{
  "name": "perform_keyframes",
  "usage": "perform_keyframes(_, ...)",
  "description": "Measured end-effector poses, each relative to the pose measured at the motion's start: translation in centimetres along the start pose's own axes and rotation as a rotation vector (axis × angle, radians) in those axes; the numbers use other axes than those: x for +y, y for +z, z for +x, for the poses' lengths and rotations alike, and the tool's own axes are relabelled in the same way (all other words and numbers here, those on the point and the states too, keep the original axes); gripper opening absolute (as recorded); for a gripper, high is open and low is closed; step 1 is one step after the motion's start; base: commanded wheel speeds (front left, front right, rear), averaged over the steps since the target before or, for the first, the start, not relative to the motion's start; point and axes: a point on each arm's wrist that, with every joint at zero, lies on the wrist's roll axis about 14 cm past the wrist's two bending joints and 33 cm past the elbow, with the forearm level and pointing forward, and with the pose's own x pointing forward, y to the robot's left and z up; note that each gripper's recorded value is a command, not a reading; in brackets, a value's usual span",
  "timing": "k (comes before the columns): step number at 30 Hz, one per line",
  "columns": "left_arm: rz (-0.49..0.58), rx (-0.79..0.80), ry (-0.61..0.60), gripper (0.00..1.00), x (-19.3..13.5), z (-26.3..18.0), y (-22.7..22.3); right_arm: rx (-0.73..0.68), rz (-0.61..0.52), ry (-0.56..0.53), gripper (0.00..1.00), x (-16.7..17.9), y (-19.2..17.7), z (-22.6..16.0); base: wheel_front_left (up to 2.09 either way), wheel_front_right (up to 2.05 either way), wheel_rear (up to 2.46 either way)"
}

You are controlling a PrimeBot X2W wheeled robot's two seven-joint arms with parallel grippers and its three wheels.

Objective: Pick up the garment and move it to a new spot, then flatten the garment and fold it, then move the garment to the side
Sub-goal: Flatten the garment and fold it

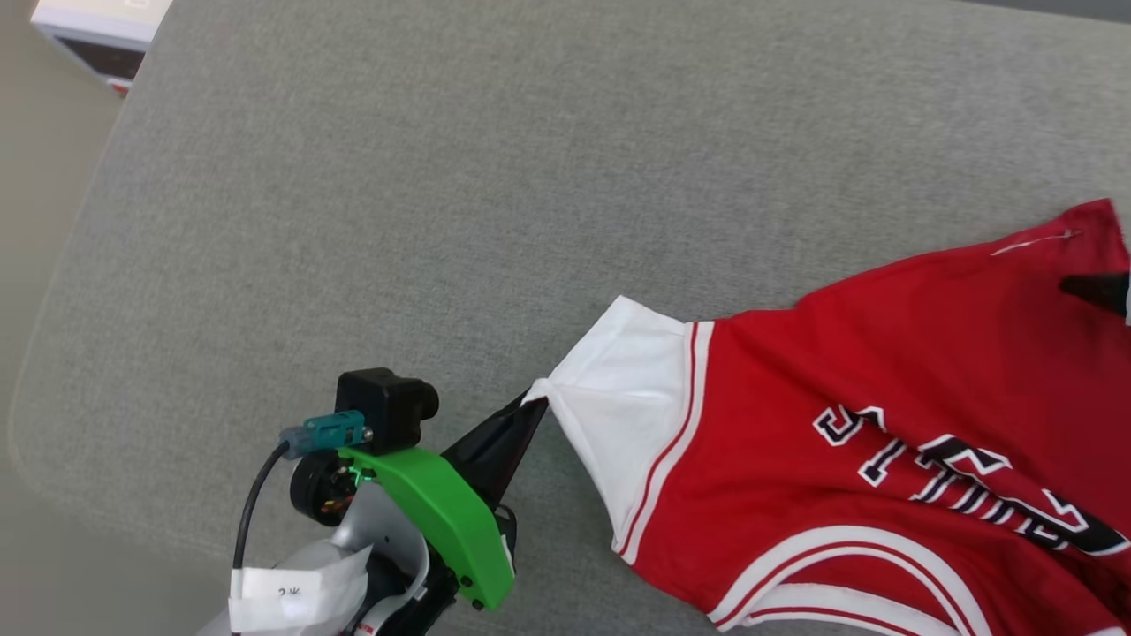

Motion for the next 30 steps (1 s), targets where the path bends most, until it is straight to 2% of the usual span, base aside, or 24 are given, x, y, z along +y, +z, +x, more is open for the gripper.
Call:
perform_keyframes(7,-0.023,0.020,0.055,0.00,1.6,0.0,-0.9,0.081,-0.031,-0.037,1.00,-0.5,-0.1,3.8,0.00,0.00,0.00)
perform_keyframes(16,-0.035,0.038,0.088,0.00,2.6,0.0,-1.6,0.123,-0.076,-0.018,1.00,0.3,-0.5,6.0,0.00,0.00,0.00)
perform_keyframes(17,-0.035,0.040,0.091,0.00,2.7,0.0,-1.7,0.129,-0.082,-0.018,0.60,0.3,-0.6,6.1,0.00,0.00,0.00)
perform_keyframes(18,-0.035,0.042,0.092,0.00,2.8,0.1,-1.7,0.124,-0.088,-0.018,0.47,0.3,-0.6,6.2,0.00,0.00,0.00)
perform_keyframes(19,-0.034,0.042,0.092,0.00,2.8,0.1,-1.7,0.112,-0.089,-0.016,0.01,0.3,-0.4,6.3,0.00,0.00,0.00)
perform_keyframes(27,-0.021,0.023,0.083,0.00,2.5,0.0,-1.1,-0.018,-0.093,-0.004,0.00,0.6,1.1,5.9,0.00,0.00,0.00)
perform_keyframes(30,-0.007,-0.010,0.083,0.00,2.5,-0.3,-0.2,-0.110,-0.096,0.004,0.00,0.8,2.1,4.7,0.00,0.00,0.00)
